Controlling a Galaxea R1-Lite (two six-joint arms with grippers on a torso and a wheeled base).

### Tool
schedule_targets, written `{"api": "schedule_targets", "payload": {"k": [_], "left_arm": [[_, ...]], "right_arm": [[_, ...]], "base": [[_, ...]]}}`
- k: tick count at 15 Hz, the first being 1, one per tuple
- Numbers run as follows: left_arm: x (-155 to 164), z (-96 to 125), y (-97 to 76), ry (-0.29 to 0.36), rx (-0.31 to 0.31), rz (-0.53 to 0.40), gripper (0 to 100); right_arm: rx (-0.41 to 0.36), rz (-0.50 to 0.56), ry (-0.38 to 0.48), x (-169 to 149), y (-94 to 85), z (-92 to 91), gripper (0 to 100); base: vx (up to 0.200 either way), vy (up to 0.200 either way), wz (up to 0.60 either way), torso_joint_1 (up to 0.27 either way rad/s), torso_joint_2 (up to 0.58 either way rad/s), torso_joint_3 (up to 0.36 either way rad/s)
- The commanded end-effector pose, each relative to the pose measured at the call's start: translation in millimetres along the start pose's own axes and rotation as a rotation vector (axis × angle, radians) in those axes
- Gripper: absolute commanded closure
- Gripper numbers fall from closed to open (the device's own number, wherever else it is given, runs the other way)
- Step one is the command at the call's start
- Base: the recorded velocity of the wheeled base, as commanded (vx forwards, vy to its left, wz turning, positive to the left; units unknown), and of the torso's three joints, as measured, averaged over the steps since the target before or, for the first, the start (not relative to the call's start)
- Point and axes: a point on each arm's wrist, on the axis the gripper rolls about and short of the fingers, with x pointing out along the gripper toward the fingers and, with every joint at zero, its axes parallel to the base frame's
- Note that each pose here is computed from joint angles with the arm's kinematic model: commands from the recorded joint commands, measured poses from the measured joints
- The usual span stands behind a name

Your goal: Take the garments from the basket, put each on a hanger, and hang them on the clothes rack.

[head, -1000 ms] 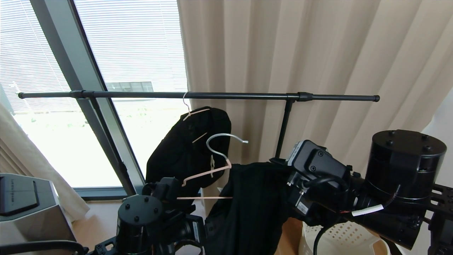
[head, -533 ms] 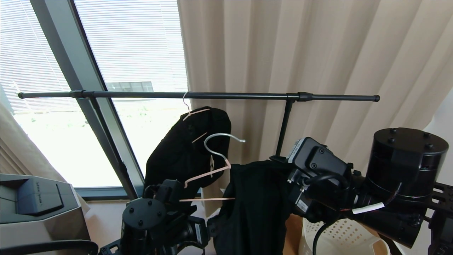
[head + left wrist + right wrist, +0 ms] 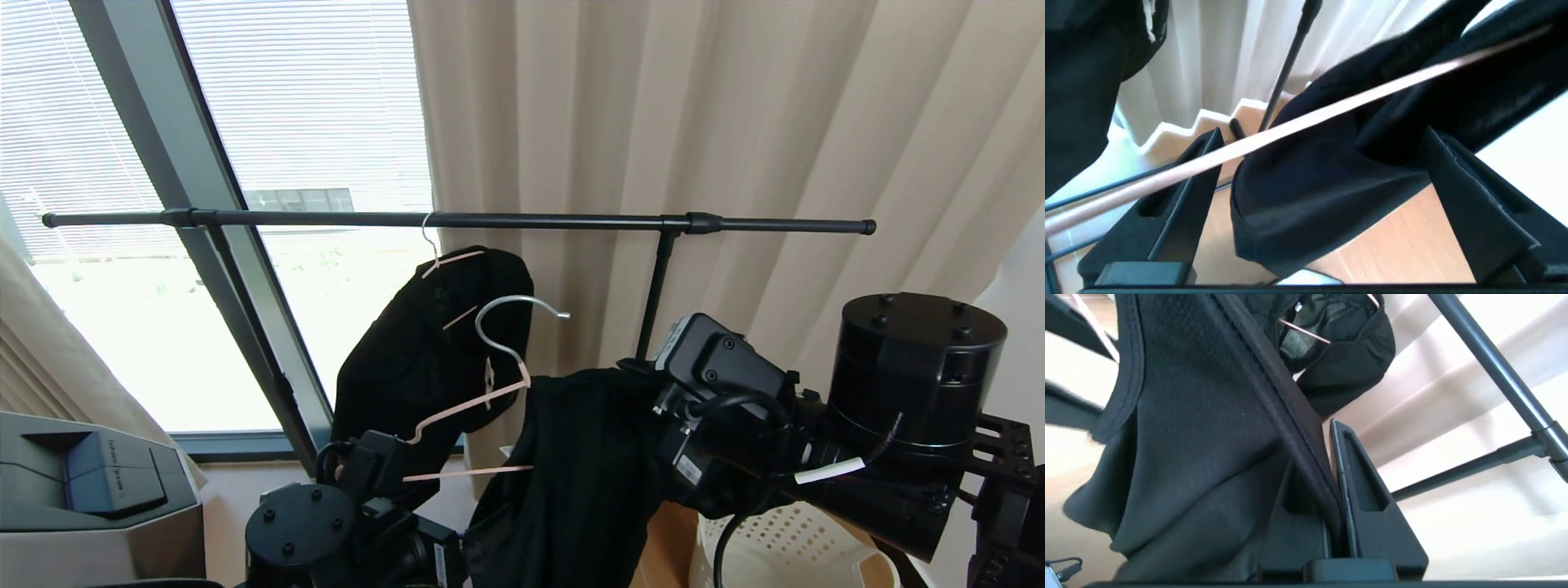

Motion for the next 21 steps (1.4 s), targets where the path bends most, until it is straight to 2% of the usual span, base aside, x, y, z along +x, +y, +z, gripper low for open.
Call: {"api": "schedule_targets", "payload": {"k": [1, 7, 10, 15, 17, 21], "left_arm": [[-1, -2, 0.4, 0.009, 0.002, 0.003, 0], [-4, 3, -1.4, -0.013, 0.003, -0.006, 0], [-4, 0, -1.5, 0.000, 0.006, -0.004, 0], [-1, -3, -0.3, 0.013, 0.016, 0.003, 0], [3, -6, 2.0, 0.022, 0.016, 0.029, 0], [11, 0, 3.9, -0.031, 0.002, 0.080, 0]], "right_arm": [[0.011, 0.003, 0.017, 8, 1.0, -2.9, 100], [0.037, 0.002, 0.020, 15, 1.2, -1.8, 100], [0.073, -0.008, 0.002, 15, -1.5, 3.0, 100], [0.090, -0.016, -0.011, 15, -3.6, 6.4, 100], [0.124, -0.019, -0.021, 14, -5.2, 9.0, 100], [0.125, -0.012, -0.020, 12, -4.6, 7.8, 100]], "base": [[0.000, 0.000, 0.00, 0.000, 0.00, 0.000], [0.000, 0.000, 0.00, 0.000, 0.00, 0.000], [0.000, 0.000, 0.00, 0.000, 0.00, 0.000], [0.000, 0.000, 0.00, 0.000, 0.00, 0.000], [0.000, 0.000, 0.00, 0.000, 0.00, 0.000], [0.000, 0.000, 0.00, 0.000, 0.00, 0.000]]}}
